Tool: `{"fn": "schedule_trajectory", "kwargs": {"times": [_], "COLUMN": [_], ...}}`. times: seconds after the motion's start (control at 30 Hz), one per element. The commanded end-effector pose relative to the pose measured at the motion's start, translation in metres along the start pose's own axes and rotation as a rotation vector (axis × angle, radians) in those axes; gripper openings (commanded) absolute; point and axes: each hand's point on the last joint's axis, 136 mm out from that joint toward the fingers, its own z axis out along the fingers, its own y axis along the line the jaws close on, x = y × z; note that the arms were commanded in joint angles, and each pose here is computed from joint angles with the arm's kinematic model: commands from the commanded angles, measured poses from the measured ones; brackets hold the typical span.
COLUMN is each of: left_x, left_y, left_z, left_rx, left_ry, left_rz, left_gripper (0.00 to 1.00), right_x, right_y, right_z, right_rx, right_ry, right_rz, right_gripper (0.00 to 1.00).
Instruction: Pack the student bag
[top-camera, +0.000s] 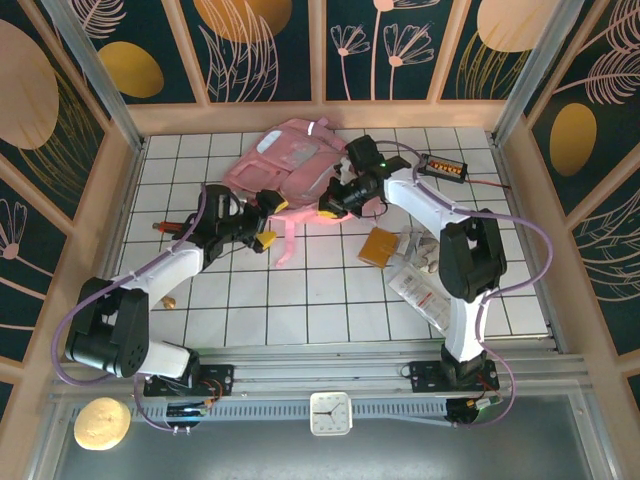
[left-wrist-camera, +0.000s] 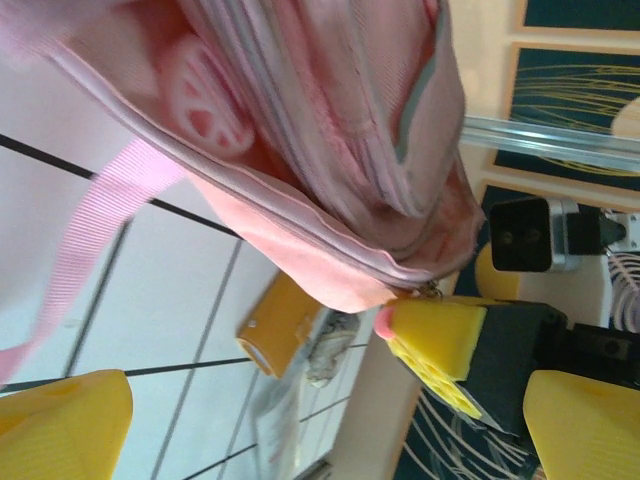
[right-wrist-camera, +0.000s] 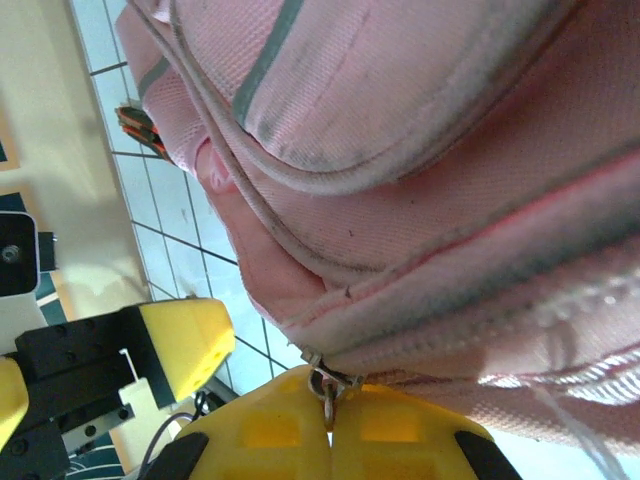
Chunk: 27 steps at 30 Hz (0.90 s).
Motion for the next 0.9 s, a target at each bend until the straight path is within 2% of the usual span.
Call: {"fn": "schedule_trajectory", "kwargs": {"times": [0.0,0.07,0.17,0.4,0.53,0.63,0.7,0.77,0.8,0.83,0.87], "left_x": [0.009,0.01,0.012,0.011,0.005,0.0,-0.002,-0.003,-0.003,-0.003,-0.003], "left_y": [-0.027,-0.03,-0.033,-0.003,0.004,0.004,0.007,0.01,0.012,0.015,0.017], "left_z": [0.006,0.013,0.025,0.042,0.046,0.051,0.053,0.054,0.054,0.053,0.053], "left_rx": [0.11,0.145,0.164,0.094,0.074,0.031,-0.011,-0.036,-0.043,-0.048,-0.05], "left_ry": [0.035,0.045,0.053,0.053,0.027,0.014,0.015,0.016,0.012,0.007,0.004], "left_rz": [-0.076,-0.1,-0.116,-0.156,-0.145,-0.093,-0.051,-0.033,-0.029,-0.03,-0.032], "left_gripper": [0.99,0.99,0.93,0.6,0.52,0.38,0.21,0.13,0.04,0.0,0.0], "right_x": [-0.005,-0.002,0.007,0.015,0.022,0.026,0.028,0.03,0.032,0.034,0.035], "right_y": [0.039,0.044,0.051,0.057,0.052,0.048,0.045,0.043,0.042,0.041,0.04], "right_z": [-0.007,-0.002,0.007,0.01,0.009,0.008,0.007,0.006,0.005,0.004,0.003], "right_rx": [-0.081,-0.086,-0.085,-0.074,-0.054,-0.03,-0.013,0.005,0.01,0.014,0.019], "right_ry": [-0.012,0.006,0.035,0.062,0.087,0.11,0.123,0.135,0.142,0.149,0.156], "right_rz": [-0.074,-0.086,-0.101,-0.13,-0.142,-0.152,-0.163,-0.173,-0.175,-0.178,-0.178], "right_gripper": [0.0,0.0,0.0,0.0,0.0,0.0,0.0,0.0,0.0,0.0,0.0]}}
